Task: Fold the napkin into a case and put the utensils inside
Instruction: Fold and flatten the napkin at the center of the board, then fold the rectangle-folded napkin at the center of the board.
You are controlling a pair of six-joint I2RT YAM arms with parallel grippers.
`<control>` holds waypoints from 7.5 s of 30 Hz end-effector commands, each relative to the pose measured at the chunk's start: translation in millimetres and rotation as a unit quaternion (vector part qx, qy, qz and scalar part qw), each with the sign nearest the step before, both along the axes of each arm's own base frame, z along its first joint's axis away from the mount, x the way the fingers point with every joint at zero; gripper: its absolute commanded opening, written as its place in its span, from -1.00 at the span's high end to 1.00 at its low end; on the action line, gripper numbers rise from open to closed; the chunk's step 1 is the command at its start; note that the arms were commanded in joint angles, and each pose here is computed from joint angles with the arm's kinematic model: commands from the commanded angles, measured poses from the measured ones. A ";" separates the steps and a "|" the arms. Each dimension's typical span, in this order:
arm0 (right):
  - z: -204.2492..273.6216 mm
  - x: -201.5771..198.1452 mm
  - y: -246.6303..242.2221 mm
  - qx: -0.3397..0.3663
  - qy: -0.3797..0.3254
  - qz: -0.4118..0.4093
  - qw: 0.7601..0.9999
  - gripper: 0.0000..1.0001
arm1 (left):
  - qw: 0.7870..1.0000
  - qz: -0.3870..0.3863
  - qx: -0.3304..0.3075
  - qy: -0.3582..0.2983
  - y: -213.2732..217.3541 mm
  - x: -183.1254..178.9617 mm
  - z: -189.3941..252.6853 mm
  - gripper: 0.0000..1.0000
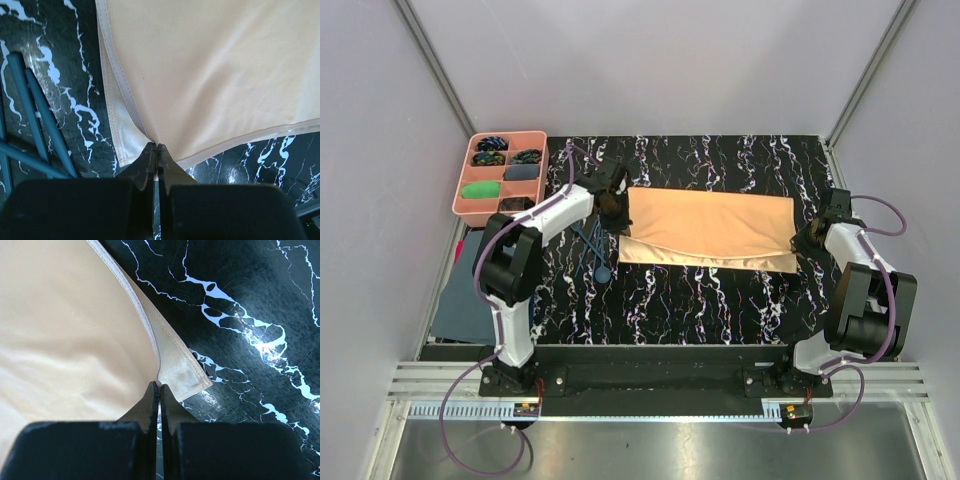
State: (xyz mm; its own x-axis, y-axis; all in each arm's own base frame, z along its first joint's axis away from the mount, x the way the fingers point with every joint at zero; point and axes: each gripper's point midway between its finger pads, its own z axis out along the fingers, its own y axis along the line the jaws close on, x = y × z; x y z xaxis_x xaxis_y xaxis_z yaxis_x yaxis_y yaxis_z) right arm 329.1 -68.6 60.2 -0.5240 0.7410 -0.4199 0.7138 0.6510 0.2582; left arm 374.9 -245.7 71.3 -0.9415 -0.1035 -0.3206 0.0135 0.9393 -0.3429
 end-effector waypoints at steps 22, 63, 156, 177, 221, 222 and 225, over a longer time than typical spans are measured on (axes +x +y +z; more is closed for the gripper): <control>-26.7 -24.3 -5.8 -0.017 0.055 0.000 0.998 1.00 | 1.000 -0.013 -0.009 -0.005 -5.3 -45.0 -5.1 1.00; -45.4 -61.0 -8.8 -0.011 0.114 -0.047 0.992 1.00 | 0.999 -0.019 0.020 0.037 10.7 -86.2 -44.6 1.00; 5.7 14.0 -39.8 -0.061 0.038 0.122 0.990 -0.61 | 0.988 -0.120 -0.067 -0.066 -27.1 -105.4 50.2 0.39; -45.9 12.5 -13.8 -0.040 0.107 0.199 0.973 -0.06 | 0.972 -0.170 -0.148 -0.068 -51.0 -123.6 76.5 0.34; 53.7 10.0 49.3 -0.111 0.031 0.186 0.976 1.00 | 0.986 -0.088 -0.135 -0.047 -35.5 -88.1 58.9 0.31; 55.0 10.6 59.9 -0.108 0.027 0.196 0.974 1.00 | 0.986 -0.084 -0.133 -0.046 -34.3 -87.8 57.2 0.31; 61.2 13.7 100.6 -0.085 0.006 0.227 0.970 1.00 | 0.988 -0.076 -0.126 -0.046 -30.0 -86.2 51.8 0.31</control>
